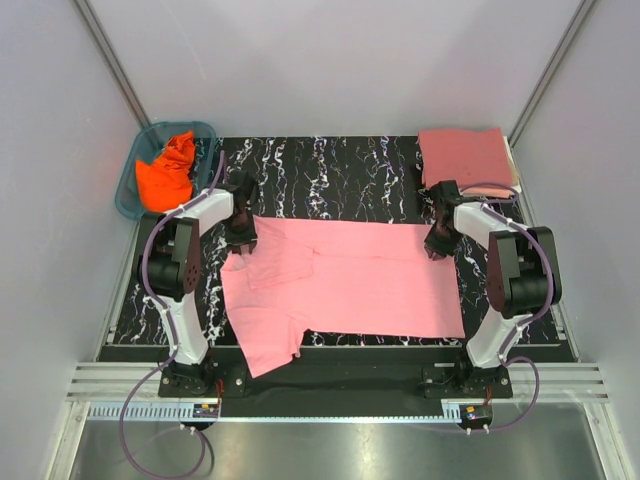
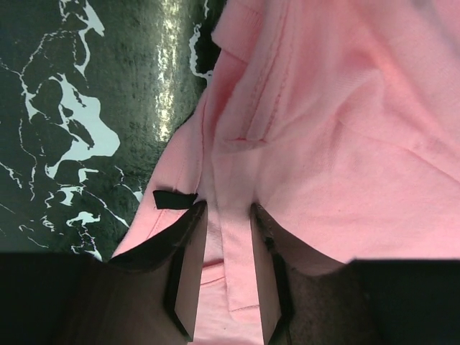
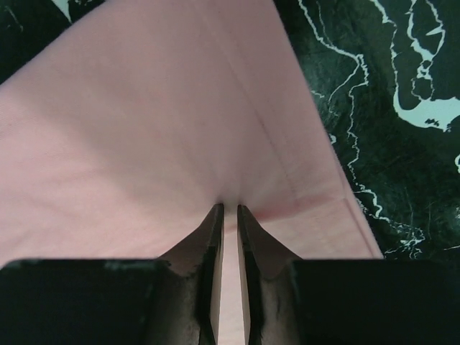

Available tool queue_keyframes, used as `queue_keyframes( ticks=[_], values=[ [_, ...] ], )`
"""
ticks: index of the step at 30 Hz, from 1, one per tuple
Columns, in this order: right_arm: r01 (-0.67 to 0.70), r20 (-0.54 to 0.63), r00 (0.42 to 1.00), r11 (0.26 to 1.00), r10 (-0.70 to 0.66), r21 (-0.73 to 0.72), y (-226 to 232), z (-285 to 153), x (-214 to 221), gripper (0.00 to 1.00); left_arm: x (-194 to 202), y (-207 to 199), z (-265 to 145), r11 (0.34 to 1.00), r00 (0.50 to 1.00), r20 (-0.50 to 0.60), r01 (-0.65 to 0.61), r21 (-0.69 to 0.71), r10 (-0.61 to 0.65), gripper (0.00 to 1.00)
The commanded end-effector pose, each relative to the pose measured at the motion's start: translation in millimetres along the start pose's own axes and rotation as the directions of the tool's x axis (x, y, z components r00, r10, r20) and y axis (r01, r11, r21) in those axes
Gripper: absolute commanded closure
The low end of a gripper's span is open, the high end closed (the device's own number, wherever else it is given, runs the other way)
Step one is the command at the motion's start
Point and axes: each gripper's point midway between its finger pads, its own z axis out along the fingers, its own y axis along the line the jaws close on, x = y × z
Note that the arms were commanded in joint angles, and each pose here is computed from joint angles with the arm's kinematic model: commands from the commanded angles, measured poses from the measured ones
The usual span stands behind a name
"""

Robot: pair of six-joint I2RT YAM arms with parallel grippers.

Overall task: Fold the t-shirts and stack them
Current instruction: Fold the tshirt

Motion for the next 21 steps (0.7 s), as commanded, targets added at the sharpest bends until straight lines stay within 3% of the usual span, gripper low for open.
queue_keyframes(
  ticks=[1, 8, 21],
  values=[
    [0.026, 0.011, 1.000, 0.998, -0.026, 0.060, -12, 8, -4, 0.81, -7, 14, 3, 0.997, 0.999, 0.040, 0.029, -0.065, -0.027, 0.64],
    [0.051, 0.015, 0.998, 0.992, -0.053, 0.111, -15, 29, -15, 0.82, -35, -8, -5, 1.000, 0.997, 0.082, -0.005, 0.022, 0.003, 0.64],
    [0.086, 0.028, 0.996, 0.989, -0.090, 0.119, 5, 43, -48, 0.82, -58, -2, 17, 1.000, 0.999, 0.051, 0.008, -0.011, -0.008, 0.64]
  ],
)
